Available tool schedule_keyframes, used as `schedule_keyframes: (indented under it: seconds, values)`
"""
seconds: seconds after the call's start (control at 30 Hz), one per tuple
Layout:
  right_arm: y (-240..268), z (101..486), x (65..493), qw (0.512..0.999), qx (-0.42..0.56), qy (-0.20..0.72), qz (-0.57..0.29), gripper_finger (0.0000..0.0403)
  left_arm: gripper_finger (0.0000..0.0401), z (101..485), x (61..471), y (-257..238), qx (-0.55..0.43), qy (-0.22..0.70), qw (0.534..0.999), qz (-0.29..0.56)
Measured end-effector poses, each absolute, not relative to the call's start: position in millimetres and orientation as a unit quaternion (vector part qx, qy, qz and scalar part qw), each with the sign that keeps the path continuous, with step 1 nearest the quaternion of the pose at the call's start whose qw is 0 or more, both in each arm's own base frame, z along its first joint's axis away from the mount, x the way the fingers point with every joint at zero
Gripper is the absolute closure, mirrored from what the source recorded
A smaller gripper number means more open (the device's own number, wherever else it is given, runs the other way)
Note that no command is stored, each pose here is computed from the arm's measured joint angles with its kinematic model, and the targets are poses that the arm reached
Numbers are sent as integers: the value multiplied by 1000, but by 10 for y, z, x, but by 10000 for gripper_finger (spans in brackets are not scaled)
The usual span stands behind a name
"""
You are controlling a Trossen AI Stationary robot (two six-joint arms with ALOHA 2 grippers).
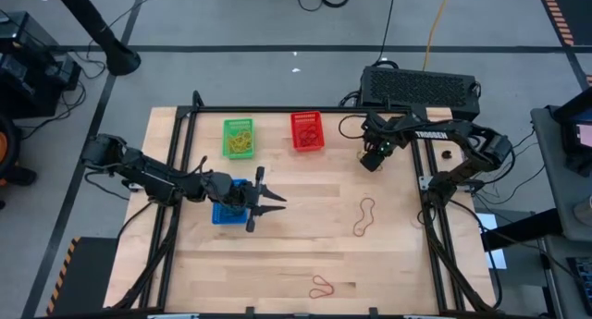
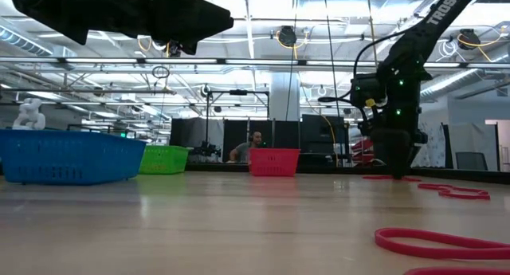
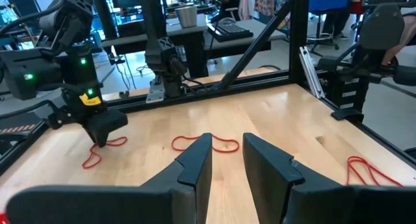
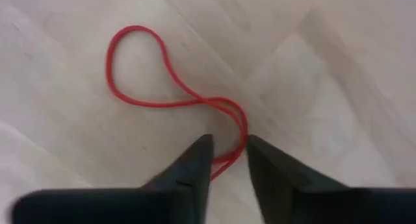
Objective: Sort rubber bands into baskets
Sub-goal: Put the red rubber band into the red bin
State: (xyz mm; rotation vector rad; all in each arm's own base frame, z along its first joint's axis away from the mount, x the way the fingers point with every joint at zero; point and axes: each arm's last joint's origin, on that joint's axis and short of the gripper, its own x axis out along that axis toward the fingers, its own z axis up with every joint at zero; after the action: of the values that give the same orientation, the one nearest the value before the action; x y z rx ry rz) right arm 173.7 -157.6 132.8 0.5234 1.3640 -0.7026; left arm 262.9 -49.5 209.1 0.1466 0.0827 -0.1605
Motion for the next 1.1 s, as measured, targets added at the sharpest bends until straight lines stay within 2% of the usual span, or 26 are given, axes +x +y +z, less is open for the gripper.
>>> schedule_keyframes:
  seconds: [0.13,0.17,0.33,0.43,0.83,1.1]
  values:
    - [-1577,1327,1744,691,233,608,-314,383,306,2091,2629,-495,73,41,993,-80]
    - [-1580,1327,1744,691,230,608,-318,391,306,2091,2629,-495,73,41,993,-80]
    - [-1603,1393,1757,687,216,609,-332,400,306,2091,2629,-496,73,41,993,-80]
    - [-1641,1561,1797,691,203,601,-346,401,306,2091,2629,-496,73,41,993,-80]
    - [-1374,2244,2345,795,163,495,-310,403,306,2060,2626,-494,74,58,992,-79]
    - [-1115,2570,2794,864,130,402,-275,403,306,1971,2597,-422,94,119,988,25]
